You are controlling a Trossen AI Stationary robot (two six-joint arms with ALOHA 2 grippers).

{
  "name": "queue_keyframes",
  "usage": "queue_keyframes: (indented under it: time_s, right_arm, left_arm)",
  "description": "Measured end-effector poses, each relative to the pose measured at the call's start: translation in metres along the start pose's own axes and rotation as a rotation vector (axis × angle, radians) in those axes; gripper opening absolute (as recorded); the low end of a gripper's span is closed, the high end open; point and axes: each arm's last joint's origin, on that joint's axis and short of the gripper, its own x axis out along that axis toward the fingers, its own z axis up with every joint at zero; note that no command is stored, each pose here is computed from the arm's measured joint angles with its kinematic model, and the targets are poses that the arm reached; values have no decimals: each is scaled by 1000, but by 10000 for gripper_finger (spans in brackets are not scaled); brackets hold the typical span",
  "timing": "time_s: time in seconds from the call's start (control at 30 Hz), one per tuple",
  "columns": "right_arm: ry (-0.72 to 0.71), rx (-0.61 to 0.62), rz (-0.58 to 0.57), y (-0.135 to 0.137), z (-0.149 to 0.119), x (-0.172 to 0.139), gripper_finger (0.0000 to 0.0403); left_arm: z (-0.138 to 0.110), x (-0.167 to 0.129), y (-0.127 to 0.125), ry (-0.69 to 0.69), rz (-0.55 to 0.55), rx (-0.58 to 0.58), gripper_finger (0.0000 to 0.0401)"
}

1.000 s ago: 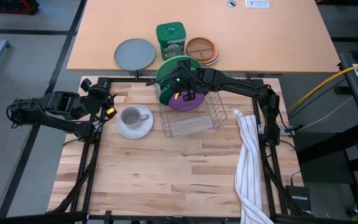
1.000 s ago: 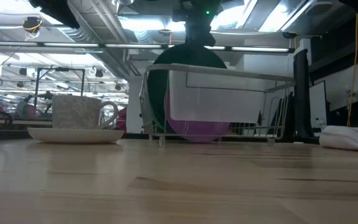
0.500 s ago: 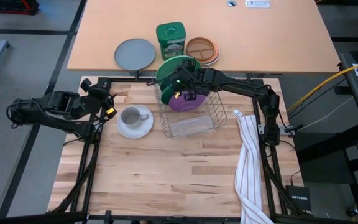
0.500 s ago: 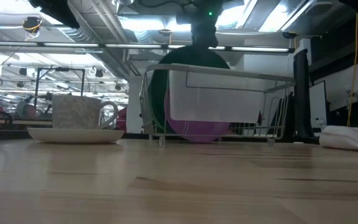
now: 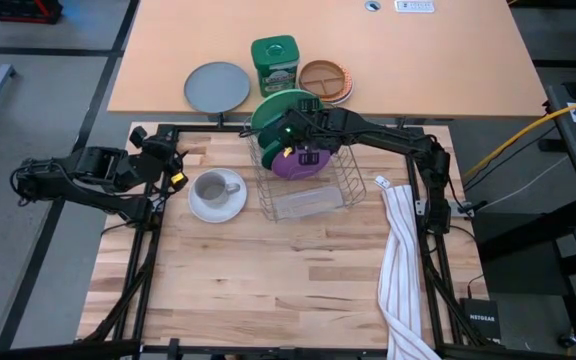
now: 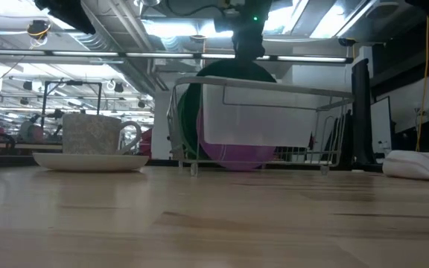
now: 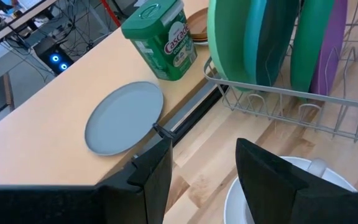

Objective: Sort dishes
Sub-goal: Put the dark green plate into the dish rack

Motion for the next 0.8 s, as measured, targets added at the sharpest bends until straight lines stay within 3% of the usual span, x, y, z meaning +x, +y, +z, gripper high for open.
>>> queue_keyframes:
  time_s: [0.2, 0.8]
  right_arm:
    - [-26, 115, 85, -7, -5, 7, 175]
    - [-11, 87, 79, -18, -13, 14, 175]
  left_arm:
    - [0, 0, 0, 2, -6, -5, 166]
    - [0, 0, 0, 3, -6, -5, 166]
